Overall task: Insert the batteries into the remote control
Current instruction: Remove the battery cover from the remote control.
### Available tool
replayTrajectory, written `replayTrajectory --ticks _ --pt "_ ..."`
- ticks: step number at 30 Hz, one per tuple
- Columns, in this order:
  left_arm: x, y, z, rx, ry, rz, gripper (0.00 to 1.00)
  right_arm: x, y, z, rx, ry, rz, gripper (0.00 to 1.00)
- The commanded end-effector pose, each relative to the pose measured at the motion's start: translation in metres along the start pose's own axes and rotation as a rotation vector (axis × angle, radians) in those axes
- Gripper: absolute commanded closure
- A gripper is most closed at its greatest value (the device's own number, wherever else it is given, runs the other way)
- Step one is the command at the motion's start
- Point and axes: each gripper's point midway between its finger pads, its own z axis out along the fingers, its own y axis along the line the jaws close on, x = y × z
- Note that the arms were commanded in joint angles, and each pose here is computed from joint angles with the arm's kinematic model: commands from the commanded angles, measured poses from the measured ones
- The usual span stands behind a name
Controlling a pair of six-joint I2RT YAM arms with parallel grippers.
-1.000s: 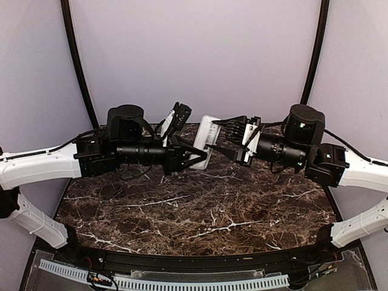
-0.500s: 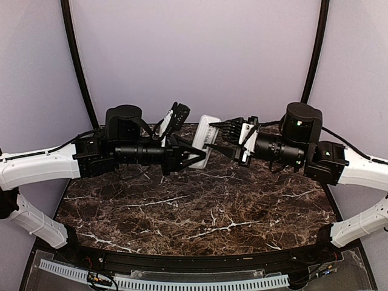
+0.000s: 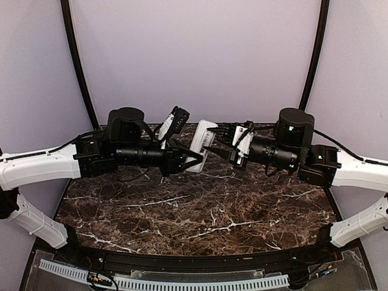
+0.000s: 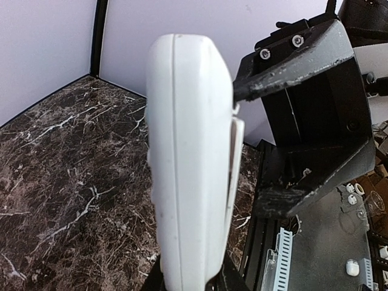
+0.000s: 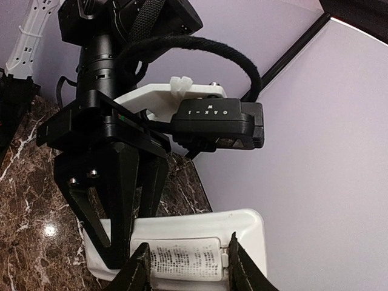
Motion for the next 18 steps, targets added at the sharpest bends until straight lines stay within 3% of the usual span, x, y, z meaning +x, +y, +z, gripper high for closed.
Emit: replayTrajectory --ticks 1,7,18 --pt "-0.014 0.014 -0.005 -0.053 -0.062 -0.011 1.0 0.045 0.034 0.01 -0.087 0.098 0.071 0.6" --pt "0.016 0.051 0.004 -0.153 0.013 -0.06 1.0 0.074 0.051 0.021 -0.119 0.135 0.117 0.6" --pt "0.085 0.116 0.027 -0.336 0.204 -0.025 1.0 0.147 0.09 0.029 -0.171 0.249 0.244 0.59"
